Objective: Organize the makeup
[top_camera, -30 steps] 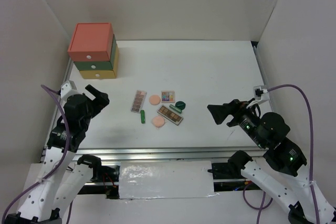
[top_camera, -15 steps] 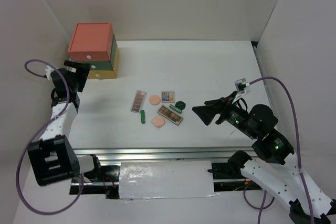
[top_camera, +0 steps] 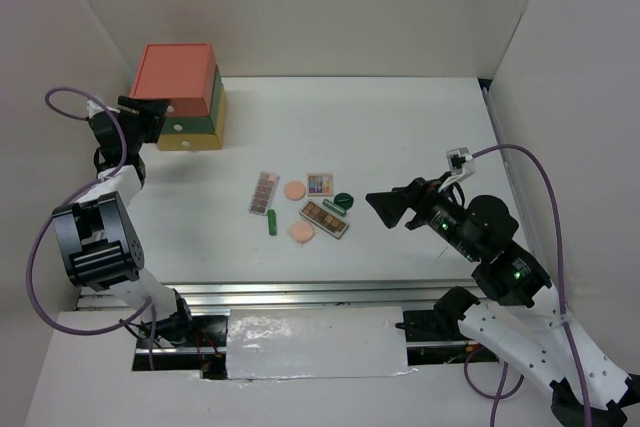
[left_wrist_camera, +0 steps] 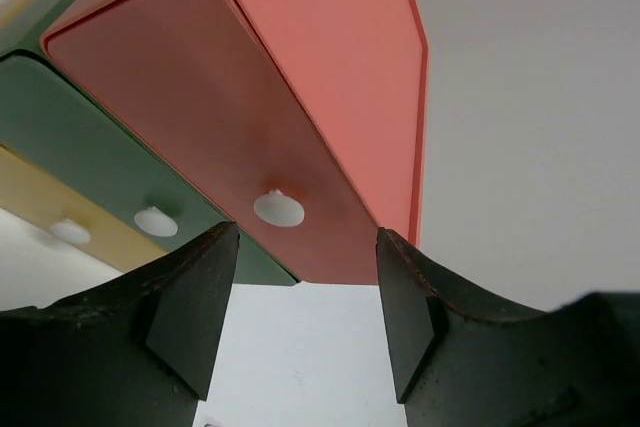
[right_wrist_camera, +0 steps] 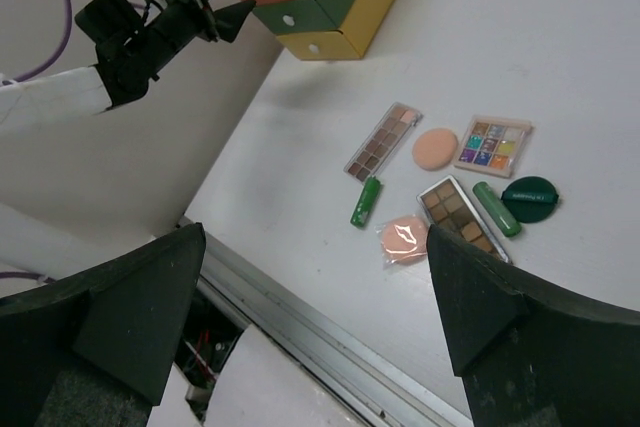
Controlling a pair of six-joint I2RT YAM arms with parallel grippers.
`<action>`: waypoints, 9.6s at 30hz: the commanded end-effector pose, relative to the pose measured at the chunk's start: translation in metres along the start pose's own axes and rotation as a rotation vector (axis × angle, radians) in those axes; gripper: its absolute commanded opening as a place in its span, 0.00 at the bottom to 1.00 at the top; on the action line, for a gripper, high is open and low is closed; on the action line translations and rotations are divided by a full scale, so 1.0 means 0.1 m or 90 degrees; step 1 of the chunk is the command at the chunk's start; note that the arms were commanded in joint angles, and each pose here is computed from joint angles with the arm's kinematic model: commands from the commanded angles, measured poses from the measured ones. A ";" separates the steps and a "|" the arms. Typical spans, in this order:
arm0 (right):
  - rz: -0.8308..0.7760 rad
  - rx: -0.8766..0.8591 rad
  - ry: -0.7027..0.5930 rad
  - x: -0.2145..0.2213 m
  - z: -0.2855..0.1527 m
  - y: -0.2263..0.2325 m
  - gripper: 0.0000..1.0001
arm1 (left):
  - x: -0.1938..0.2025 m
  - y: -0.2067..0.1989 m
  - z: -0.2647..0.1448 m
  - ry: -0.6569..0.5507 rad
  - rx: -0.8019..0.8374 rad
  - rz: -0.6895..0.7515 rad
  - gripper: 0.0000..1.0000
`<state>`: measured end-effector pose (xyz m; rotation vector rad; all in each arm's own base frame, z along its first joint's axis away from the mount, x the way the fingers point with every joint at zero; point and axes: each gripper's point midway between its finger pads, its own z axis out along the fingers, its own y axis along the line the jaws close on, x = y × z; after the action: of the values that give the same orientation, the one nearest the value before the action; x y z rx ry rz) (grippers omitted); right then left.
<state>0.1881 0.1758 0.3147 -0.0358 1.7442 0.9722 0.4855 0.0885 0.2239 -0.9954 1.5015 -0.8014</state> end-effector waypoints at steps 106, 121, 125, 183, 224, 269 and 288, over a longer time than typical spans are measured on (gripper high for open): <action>0.019 0.100 0.091 0.20 -0.19 -0.22 1.00 | 3.29 0.72 -1.81 0.377 -0.294 0.553 0.89; 0.016 0.078 0.088 0.19 -0.25 -0.16 1.00 | 3.38 1.00 -1.76 0.386 -0.367 0.572 0.27; 0.016 0.077 0.081 0.16 -0.26 -0.15 1.00 | 3.32 0.72 -1.80 0.384 -0.317 0.548 0.11; -0.002 0.271 -0.046 -0.53 -0.51 -0.43 1.00 | 3.40 -1.22 -1.50 0.275 -0.126 0.395 0.99; -0.010 0.247 0.006 -0.16 -0.51 -0.53 1.00 | 4.72 0.09 -1.12 0.278 -0.416 0.489 0.63; -0.016 0.244 0.007 -0.18 -0.52 -0.51 1.00 | 4.57 -0.31 -1.24 0.281 -0.344 0.410 0.15; -0.010 0.224 0.004 -0.21 -0.53 -0.44 1.00 | 1.19 -1.39 -1.16 -0.030 -0.300 0.292 0.11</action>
<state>0.1766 0.1044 0.2959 0.1840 1.9400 0.6155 0.3955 -0.1483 0.2980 -0.9043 1.8757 -0.2180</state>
